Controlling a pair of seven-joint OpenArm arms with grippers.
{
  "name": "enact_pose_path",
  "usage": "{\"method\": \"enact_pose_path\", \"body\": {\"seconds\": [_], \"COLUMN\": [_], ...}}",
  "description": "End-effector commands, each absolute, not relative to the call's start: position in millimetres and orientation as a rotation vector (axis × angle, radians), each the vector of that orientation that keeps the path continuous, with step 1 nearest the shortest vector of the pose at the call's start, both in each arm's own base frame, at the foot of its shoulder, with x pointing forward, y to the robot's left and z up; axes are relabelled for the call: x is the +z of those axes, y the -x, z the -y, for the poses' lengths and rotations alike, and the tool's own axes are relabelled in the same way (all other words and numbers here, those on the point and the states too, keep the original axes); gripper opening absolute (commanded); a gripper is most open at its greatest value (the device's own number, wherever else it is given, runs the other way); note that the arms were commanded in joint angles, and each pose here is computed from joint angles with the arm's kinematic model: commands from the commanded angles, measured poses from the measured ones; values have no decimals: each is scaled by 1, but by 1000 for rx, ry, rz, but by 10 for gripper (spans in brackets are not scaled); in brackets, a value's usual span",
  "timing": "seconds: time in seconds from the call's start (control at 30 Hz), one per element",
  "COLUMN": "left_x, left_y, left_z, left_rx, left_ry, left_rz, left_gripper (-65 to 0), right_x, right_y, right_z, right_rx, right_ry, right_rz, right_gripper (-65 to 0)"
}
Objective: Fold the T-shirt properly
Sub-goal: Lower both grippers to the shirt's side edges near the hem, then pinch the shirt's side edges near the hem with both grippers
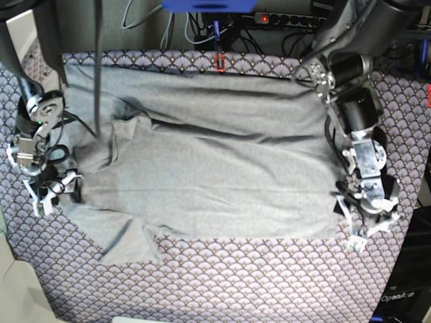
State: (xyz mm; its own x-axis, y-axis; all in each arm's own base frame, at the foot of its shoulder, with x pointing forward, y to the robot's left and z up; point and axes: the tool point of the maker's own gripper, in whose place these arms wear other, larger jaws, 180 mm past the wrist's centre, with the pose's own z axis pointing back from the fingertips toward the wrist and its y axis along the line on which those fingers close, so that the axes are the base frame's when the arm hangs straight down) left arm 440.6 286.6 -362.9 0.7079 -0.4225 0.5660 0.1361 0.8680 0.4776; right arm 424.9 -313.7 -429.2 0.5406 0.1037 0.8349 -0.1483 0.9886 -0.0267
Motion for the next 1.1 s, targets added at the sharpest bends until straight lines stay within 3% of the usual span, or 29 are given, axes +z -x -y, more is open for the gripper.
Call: {"method": "enact_pose_path", "body": {"seconds": [0.0,0.1,0.37,0.73,1.07], "left_x": [-342,-342,-342,-359,-358], "left_y": [-454,-455,-457,-466,-470], "left_z": [-289,-289,-285,-262,-261], "left_rx": [-317,-310,-308,-259,-179], "left_ry": [-443,-440,-433,-286,-258], "left_rz": [777,779,787,806,850], "left_gripper": [-221,-221,-221,-221,-221], "right_x": [-422,-421,-411,-376,-384], "right_y": [-431,-433,-443,-459,-449], "right_z": [319,316,314,326,329], "right_rx": [158,161,170,252,257], "right_ry": [-32,-37,-32,105,113], "right_rz": [988,990,1013,1076,1054], "right_gripper": [-262,-325,-650,-650,-650]}}
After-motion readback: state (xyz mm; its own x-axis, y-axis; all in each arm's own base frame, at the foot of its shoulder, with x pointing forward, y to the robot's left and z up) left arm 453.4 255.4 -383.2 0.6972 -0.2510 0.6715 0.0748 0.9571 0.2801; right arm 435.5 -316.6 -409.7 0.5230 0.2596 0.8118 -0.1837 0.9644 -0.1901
